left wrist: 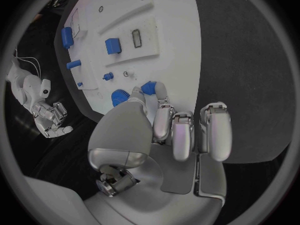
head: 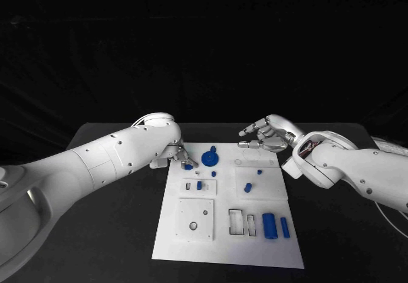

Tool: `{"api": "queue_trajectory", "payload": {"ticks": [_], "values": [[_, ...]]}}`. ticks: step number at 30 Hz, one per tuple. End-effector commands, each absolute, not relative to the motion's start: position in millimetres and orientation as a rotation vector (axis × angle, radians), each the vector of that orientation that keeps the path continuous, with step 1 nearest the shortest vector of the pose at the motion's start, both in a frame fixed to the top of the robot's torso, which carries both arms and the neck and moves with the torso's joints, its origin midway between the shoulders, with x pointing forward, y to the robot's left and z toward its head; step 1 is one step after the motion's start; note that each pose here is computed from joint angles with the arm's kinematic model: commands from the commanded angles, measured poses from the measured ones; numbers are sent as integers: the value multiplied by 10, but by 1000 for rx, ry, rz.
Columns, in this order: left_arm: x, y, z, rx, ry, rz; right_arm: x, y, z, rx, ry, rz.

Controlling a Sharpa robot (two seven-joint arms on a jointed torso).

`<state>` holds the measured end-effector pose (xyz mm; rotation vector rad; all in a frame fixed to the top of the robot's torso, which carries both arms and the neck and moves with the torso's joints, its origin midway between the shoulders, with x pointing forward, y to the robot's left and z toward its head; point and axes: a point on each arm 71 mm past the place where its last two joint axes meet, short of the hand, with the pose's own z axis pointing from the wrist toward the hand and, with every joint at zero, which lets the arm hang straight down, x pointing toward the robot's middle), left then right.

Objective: Assemble the parts on the task board

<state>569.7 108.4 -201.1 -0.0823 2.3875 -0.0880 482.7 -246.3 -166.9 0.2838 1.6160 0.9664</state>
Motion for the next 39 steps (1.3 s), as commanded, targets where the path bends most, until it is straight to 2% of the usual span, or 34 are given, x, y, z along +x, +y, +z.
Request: {"api": "queue_trajectory", "payload": {"ticks": [1,39], "values": [[5669,1108,-2072,-96,2397,-26,4819,-2444,-1675,271,1625,978],[5620,1235,-2037,-199,2361,-161,4830,-2467,-1680,273,1624,976]]}}
